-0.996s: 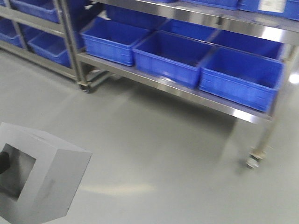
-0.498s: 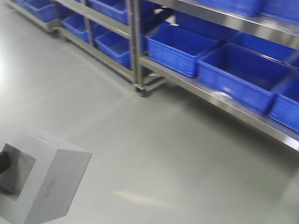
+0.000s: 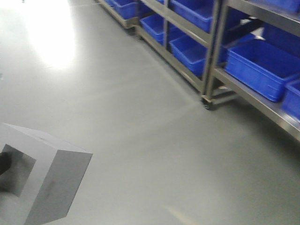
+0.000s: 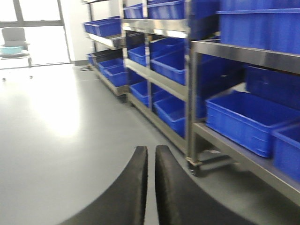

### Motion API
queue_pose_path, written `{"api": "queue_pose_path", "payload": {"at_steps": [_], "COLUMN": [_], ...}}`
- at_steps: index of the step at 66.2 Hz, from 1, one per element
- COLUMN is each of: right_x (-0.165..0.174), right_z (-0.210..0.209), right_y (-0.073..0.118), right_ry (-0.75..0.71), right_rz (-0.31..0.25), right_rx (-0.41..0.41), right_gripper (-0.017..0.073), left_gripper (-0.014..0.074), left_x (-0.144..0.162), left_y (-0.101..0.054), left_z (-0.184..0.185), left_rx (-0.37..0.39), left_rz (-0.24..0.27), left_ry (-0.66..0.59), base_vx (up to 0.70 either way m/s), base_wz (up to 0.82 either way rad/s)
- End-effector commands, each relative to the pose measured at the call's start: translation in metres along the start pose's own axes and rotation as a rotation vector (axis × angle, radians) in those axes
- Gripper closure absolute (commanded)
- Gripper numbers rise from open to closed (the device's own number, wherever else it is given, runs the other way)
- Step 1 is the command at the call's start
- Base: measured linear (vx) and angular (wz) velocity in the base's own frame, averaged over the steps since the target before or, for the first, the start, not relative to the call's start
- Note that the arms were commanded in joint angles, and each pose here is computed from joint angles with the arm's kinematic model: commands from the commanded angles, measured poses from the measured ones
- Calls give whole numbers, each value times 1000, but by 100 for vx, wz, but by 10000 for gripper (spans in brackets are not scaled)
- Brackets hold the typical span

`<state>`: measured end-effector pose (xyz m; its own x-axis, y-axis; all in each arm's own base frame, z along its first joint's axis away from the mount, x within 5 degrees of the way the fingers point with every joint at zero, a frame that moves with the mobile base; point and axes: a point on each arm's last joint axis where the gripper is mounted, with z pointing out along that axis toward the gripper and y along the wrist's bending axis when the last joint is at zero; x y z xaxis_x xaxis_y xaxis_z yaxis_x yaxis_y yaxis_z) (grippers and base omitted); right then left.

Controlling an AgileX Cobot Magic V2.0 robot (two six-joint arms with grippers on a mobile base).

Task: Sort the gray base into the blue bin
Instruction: 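Drive the base along the aisle between blue bin shelves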

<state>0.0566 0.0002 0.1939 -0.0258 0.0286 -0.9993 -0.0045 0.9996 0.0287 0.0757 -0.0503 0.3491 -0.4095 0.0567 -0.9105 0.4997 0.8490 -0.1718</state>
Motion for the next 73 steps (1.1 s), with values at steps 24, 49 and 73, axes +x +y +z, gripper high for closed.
{"api": "queue_pose_path", "payload": {"at_steps": [24, 49, 73], "right_x": [-9, -9, -9], "right_z": [-1, -1, -1], "right_y": [0, 0, 0], "right_ry": [-92, -92, -92], "right_rz": [-13, -13, -13], "right_rx": [0, 0, 0], "right_gripper": [564, 564, 564], "left_gripper": [599, 599, 599], "left_x": [-16, -16, -16], "left_y": [-3, -3, -3], "left_z": [-5, -5, -5], "left_rx": [13, 13, 13], "left_rz": [-21, -21, -21], "left_ry": [-124, -124, -124], "base_vx": [17, 18, 23], "base_wz": [57, 32, 18]}}
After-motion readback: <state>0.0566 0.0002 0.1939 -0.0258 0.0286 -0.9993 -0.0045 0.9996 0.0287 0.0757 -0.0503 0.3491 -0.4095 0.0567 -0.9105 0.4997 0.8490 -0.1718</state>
